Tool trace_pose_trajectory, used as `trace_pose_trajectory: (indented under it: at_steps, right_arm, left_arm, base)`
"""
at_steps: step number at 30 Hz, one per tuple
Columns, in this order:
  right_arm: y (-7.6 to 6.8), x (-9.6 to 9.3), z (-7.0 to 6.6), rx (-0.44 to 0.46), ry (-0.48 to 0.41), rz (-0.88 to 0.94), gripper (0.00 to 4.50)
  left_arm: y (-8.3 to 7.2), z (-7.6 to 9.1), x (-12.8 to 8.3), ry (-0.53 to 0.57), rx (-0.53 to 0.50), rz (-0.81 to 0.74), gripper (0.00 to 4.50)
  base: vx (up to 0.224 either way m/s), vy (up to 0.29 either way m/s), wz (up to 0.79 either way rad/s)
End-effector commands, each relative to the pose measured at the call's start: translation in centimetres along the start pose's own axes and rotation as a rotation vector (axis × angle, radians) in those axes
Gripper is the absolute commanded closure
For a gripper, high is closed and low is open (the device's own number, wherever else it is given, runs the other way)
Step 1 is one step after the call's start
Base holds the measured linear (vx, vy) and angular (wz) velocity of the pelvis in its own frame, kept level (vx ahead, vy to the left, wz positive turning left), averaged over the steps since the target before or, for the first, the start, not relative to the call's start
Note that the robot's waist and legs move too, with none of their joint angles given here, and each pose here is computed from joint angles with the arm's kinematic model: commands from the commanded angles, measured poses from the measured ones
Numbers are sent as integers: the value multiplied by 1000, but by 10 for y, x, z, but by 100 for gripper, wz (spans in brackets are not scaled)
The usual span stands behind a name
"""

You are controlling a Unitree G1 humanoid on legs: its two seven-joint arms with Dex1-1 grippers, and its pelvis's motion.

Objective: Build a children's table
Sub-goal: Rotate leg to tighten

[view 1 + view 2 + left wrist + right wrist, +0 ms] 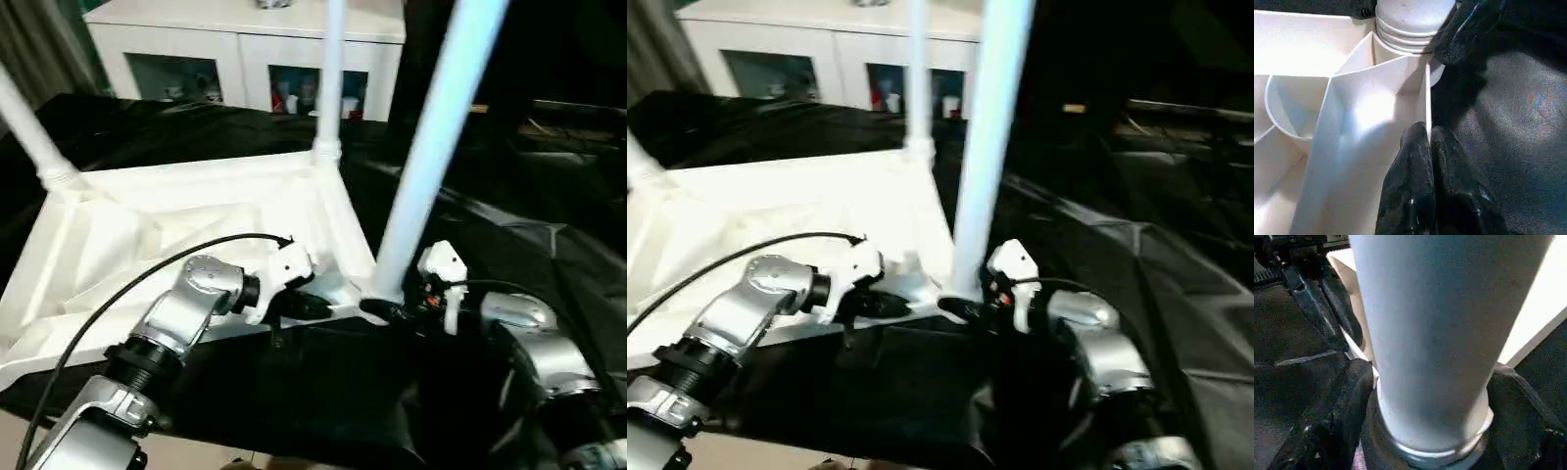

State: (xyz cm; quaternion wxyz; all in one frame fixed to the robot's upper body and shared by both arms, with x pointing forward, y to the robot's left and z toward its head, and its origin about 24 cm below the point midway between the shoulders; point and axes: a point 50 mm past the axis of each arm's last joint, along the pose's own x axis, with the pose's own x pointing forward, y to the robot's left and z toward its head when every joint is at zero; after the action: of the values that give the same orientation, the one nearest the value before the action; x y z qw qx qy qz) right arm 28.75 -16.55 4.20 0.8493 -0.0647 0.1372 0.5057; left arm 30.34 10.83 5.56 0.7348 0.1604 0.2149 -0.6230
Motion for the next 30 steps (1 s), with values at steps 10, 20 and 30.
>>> trace_pose_trajectory:
  at_steps: [10,20,30]
  right_arm:
    - [4,0,-2,6,13,48,176]
    - [5,4,-8,36,10,7,179]
    - [-14,35,-29,259,7,-582,180]
  left_arm:
    - [-6,2,0,-7,12,-52,450]
    - [-5,0,2,-4,-9,-18,450]
    - [26,6,27,-1,-147,349,450]
  base:
    - [0,0,0]
    - [0,0,0]
    - [0,0,0]
